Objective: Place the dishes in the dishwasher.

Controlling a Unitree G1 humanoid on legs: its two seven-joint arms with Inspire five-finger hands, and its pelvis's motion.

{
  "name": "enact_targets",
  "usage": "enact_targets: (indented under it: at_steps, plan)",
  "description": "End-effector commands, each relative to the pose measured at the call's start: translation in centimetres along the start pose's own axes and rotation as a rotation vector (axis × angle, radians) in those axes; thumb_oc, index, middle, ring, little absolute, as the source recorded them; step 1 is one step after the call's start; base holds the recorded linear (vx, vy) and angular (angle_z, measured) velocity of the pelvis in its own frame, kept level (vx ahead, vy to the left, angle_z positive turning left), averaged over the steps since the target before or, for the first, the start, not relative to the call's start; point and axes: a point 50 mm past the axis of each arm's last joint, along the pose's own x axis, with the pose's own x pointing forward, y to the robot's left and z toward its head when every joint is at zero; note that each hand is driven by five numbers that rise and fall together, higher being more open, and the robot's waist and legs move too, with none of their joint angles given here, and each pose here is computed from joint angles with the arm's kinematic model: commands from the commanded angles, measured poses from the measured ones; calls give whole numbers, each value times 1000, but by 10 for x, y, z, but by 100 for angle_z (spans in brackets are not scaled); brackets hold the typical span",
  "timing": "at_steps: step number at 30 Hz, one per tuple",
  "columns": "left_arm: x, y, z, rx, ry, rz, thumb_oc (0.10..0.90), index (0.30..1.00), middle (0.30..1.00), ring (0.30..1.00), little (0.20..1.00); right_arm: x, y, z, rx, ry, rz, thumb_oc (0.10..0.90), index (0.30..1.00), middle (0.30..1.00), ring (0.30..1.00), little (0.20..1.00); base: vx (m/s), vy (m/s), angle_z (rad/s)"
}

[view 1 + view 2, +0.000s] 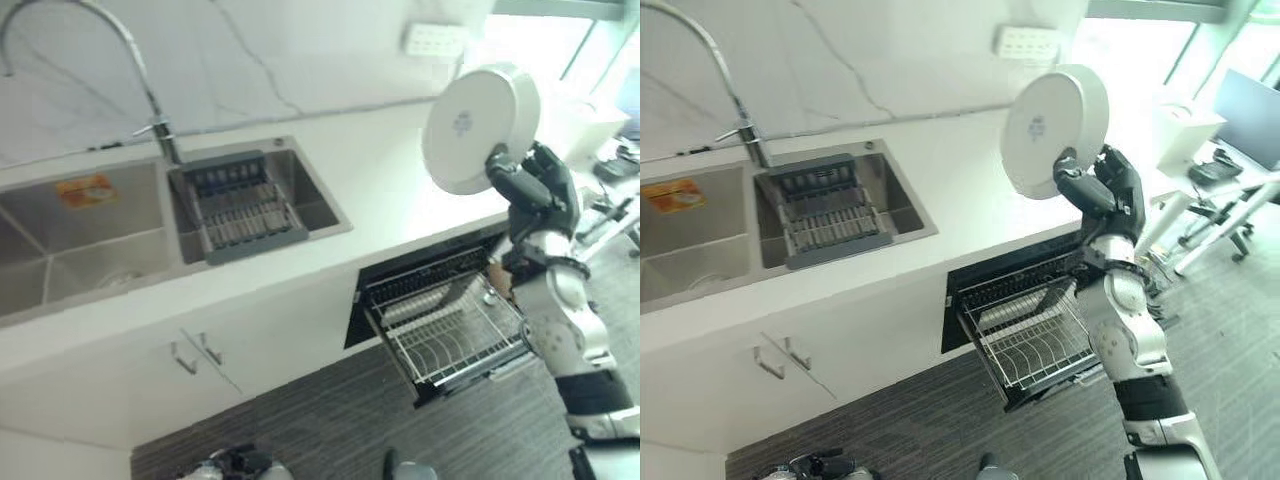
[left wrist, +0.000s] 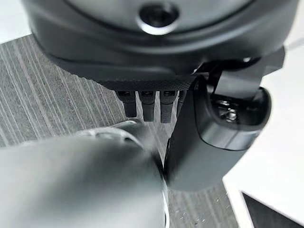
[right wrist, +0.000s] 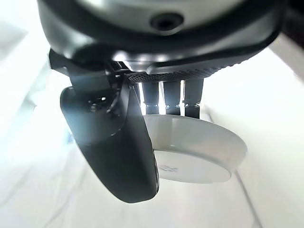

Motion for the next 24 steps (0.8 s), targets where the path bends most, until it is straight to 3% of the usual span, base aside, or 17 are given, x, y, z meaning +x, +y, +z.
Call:
enact_targets:
  at_steps: [1, 7, 12, 13, 17, 19, 24]
  plan:
    - [1, -17, -38, 49, 140, -40, 800, 900, 900, 900, 900, 3, 18, 100, 30, -541, 62, 400, 300, 300, 300, 300, 2, -25, -29]
    - [2, -24, -35, 43, 120, -52, 800, 900, 900, 900, 900, -13, -21, 88, -304, -541, -88, 400, 300, 300, 300, 300, -14, -26, -29]
    - [2, -28, -31, 48, 104, -60, 800, 900, 900, 900, 900, -13, -33, 82, -591, -532, -126, 400, 300, 300, 300, 300, -12, -10, -17]
    - [2, -29, -29, 54, 96, -58, 800, 900, 900, 900, 900, -9, -32, 83, -761, -542, -107, 400, 300, 300, 300, 300, -22, -11, -10]
    - [2, -27, -30, 63, 100, -52, 800, 900, 900, 900, 900, -4, -33, 79, -1046, -553, -65, 400, 300, 300, 300, 300, -9, -7, 0]
    - [2, -26, -34, 75, 109, -51, 800, 900, 900, 900, 900, -4, -38, 67, -1276, -569, -38, 400, 300, 300, 300, 300, -19, -18, 6]
    - [2, -24, -39, 104, 113, -55, 800, 900, 900, 900, 900, -1, -40, 44, -1455, -554, 63, 400, 300, 300, 300, 300, -11, -15, 15]
